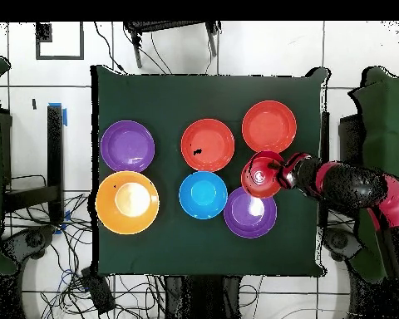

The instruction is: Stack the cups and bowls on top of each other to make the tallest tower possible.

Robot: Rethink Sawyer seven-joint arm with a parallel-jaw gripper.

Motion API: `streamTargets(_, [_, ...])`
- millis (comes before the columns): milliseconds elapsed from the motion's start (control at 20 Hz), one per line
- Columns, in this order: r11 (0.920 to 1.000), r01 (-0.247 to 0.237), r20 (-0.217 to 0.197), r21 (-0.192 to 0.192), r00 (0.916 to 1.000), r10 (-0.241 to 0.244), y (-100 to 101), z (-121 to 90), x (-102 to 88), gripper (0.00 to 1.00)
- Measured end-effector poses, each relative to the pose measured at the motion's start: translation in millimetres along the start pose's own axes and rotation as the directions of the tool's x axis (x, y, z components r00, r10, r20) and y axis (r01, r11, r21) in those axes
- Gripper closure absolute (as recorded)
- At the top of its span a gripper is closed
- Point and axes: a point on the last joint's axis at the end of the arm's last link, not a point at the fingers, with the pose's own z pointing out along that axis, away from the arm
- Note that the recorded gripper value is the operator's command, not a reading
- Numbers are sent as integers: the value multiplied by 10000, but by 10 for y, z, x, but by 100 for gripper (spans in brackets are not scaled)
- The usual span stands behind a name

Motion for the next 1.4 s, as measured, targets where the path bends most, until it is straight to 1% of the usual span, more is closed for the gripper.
streamTargets(1400, [9998,-81,64,195,9999,80,-108,-34,-50,100])
